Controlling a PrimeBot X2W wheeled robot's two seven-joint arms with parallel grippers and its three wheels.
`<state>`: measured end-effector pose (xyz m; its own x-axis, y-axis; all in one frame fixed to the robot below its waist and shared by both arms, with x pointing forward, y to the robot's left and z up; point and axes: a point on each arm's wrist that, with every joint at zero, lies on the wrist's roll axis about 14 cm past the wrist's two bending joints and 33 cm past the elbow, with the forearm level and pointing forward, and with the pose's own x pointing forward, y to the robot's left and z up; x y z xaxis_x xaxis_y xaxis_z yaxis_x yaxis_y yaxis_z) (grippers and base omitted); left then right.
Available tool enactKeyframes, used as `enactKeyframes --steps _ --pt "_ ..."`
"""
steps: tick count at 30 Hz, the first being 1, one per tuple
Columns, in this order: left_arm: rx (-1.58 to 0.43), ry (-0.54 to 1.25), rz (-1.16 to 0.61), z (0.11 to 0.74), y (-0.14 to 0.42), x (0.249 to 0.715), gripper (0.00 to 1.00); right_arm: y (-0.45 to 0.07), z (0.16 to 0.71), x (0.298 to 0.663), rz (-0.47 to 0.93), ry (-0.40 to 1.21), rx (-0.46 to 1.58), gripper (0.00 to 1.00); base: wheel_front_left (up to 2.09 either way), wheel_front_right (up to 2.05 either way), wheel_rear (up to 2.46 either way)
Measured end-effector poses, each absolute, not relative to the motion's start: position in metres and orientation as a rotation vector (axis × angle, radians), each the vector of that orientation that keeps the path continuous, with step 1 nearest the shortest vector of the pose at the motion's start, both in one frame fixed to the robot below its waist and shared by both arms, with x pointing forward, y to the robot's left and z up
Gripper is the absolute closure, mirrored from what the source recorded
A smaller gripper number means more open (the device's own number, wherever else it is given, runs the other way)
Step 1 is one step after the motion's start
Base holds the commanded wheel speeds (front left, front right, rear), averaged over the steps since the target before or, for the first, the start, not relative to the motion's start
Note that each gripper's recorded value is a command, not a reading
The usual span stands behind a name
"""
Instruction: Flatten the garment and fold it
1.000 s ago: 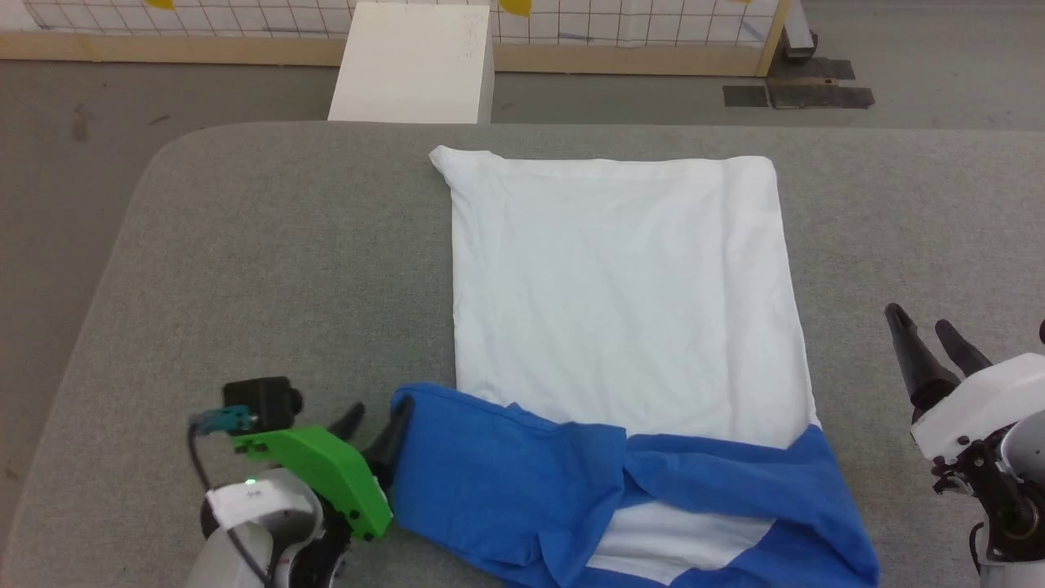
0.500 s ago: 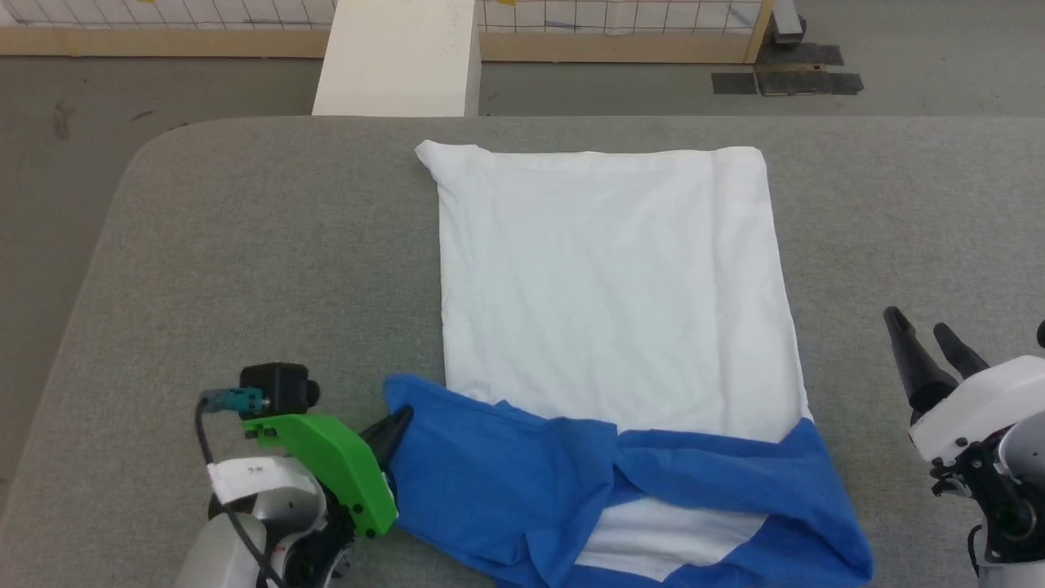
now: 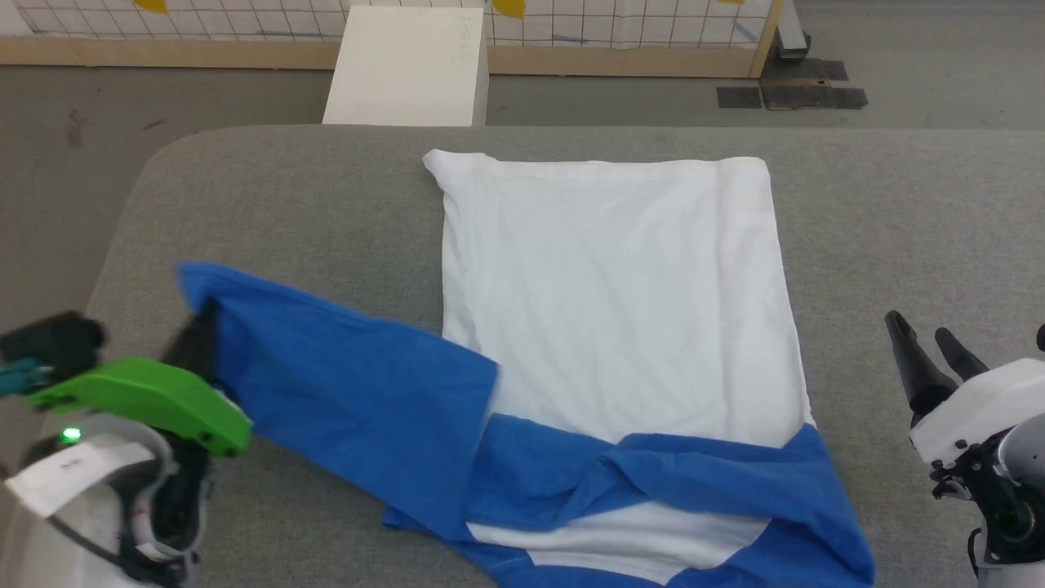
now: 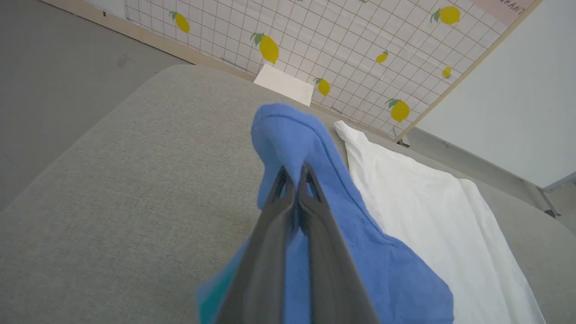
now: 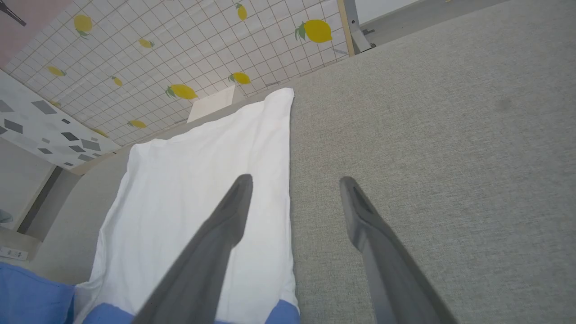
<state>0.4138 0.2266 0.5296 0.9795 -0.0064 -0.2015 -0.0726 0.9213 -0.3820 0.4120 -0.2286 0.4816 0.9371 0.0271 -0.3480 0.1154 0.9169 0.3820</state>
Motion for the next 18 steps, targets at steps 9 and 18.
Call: enactKeyframes --steps 9,18 --pt "-0.336 -0.017 -0.003 0.596 0.219 0.429 1.00 -0.236 0.482 0.409 -0.067 0.353 0.411 0.00 0.00 0.00 0.00" --pt "-0.309 0.227 -0.508 0.561 0.051 0.416 1.00 -0.240 0.477 0.406 -0.082 0.366 0.413 0.00 0.00 0.00 0.00"
